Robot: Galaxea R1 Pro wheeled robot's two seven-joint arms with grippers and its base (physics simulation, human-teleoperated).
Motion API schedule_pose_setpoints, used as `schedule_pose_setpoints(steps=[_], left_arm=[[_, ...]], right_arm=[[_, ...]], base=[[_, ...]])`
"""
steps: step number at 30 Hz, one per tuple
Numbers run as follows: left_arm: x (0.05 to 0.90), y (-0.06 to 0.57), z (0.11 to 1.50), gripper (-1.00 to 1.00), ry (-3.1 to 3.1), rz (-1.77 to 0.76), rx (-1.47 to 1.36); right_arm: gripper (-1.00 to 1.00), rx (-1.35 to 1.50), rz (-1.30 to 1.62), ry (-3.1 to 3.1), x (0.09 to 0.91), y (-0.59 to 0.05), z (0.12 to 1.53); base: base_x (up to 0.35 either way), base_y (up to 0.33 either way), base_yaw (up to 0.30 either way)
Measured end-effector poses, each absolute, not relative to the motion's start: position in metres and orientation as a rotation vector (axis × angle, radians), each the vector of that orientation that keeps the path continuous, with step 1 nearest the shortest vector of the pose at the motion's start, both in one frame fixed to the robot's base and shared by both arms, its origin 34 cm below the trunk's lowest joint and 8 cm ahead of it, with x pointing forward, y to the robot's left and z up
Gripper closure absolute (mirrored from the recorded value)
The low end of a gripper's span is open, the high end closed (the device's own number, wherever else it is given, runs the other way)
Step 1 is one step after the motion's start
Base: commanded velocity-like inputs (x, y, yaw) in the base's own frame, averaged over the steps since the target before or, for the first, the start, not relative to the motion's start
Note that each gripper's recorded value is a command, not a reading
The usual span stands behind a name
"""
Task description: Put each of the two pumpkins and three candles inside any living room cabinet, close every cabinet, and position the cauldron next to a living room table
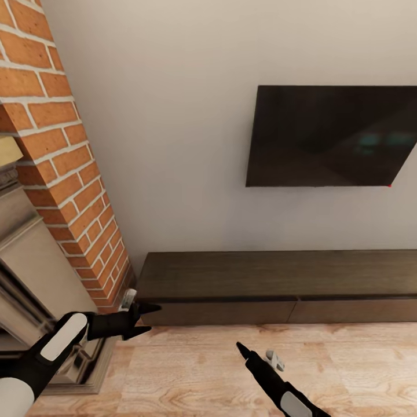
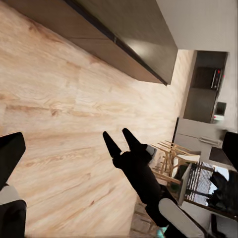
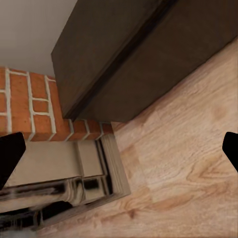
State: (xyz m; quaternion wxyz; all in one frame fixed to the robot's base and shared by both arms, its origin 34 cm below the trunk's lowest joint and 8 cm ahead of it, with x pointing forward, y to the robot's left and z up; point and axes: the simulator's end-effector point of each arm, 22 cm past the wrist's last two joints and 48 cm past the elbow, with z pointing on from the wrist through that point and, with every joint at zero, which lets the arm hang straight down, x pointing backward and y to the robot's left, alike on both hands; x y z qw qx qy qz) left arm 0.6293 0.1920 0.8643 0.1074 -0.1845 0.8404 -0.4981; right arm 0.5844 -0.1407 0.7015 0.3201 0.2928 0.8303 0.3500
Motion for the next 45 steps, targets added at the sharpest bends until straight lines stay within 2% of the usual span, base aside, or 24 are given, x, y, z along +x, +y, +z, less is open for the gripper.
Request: schedule_pose_setpoints(steps=[7, 13, 26, 37, 45], left_arm=[[0.616, 0.157, 0.876, -1.00, 2.412, -1.663, -0.438], [0.614, 0.151, 0.875, -1.00, 2.389, -1.709, -0.418], [0.611, 0.146, 0.885, -1.00, 2.284, -1.861, -0.369], [0.600, 0.133, 0.907, -1.00, 2.143, -2.059, -0.278], [0.594, 0.131, 0.912, -1.00, 2.072, -2.152, -0.249]], right_arm=[[-1.00, 0.922, 0.863, 2.003, 0.614, -0.179, 0.710], [-1.00, 0.988, 0.835, 1.938, 0.623, -0.196, 0.708], [-1.00, 0.970, 0.733, 1.874, 0.634, -0.212, 0.700], [-1.00, 0.920, 0.825, 1.779, 0.658, -0.200, 0.717], [-1.00, 0.912, 0.782, 1.761, 0.662, -0.206, 0.709]], base=[[0.000, 0.000, 0.000], [0.000, 0.000, 0.000], [0.000, 0.000, 0.000], [0.000, 0.000, 0.000], [0.000, 0.000, 0.000]])
